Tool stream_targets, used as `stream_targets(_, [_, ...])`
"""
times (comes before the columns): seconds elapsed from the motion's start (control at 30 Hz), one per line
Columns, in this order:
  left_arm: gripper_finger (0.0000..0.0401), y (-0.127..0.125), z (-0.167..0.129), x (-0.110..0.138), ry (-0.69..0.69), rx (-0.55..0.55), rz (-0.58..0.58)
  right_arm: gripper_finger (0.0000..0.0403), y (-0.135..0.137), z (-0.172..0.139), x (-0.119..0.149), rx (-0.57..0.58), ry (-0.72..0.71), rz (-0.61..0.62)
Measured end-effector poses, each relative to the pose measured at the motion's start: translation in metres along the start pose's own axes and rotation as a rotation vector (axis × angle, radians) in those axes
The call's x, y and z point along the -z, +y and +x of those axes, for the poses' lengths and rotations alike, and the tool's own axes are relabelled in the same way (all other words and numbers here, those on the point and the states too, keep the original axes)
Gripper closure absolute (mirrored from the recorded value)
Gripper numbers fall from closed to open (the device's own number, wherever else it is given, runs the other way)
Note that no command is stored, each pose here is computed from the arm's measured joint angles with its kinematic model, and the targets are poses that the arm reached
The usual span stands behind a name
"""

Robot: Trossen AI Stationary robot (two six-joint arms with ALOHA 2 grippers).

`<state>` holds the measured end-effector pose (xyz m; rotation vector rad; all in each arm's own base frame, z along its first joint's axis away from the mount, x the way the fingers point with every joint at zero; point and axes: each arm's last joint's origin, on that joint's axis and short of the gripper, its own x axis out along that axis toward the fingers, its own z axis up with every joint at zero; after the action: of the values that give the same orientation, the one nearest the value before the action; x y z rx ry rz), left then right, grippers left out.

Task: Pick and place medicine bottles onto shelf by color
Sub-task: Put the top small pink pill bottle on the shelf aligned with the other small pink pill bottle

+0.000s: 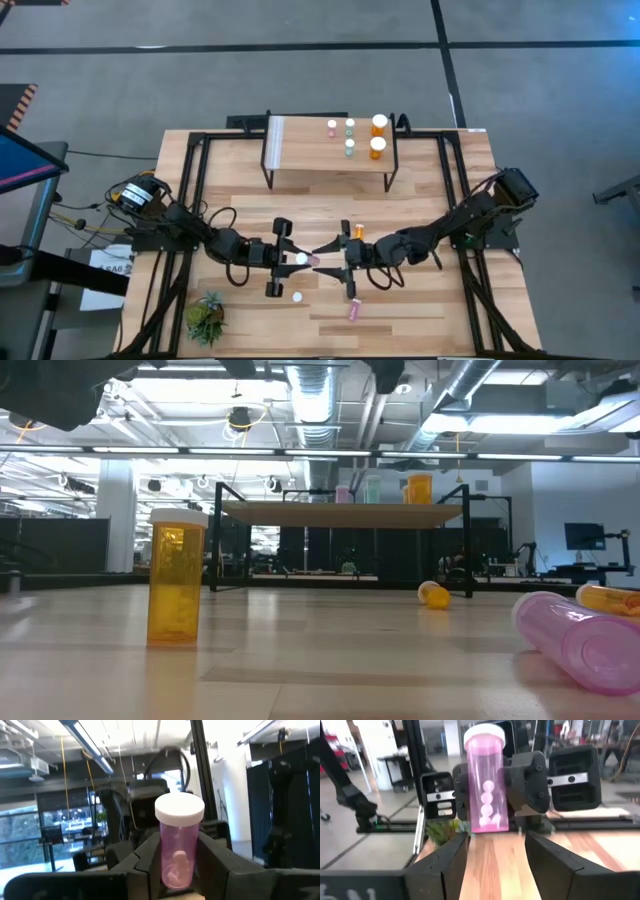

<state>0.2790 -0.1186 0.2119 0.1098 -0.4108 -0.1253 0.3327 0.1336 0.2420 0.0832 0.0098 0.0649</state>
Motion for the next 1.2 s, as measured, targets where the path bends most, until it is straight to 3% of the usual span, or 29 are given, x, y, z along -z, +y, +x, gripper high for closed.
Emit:
stream_targets(0.13, [0.0311,-0.001,0.0,0.01,0.105,-0.01,0.01,0.018,-0.004,-0.012,-0.007,0.051,0.114,0.029])
stream_targets(0.37, [0.0304,-0.001,-0.007,0.034,0.413,-0.08,-0.004,0.0183,-0.005,-0.036,-0.021,0.083,0.23,0.091])
stream_targets(0.63, [0.0303,0.015,-0.015,0.044,0.628,-0.145,-0.053,0.0183,-0.004,-0.022,-0.031,0.14,0.365,0.018])
stream_targets(0.87, [0.0303,0.017,-0.015,0.046,0.676,-0.115,-0.082,0.0183,-0.01,0.017,-0.029,0.225,0.621,-0.076])
stream_targets(1.2, [0.0303,0.016,-0.016,0.047,0.692,-0.1,-0.09,0.0183,-0.016,0.049,-0.022,0.169,0.702,-0.068])
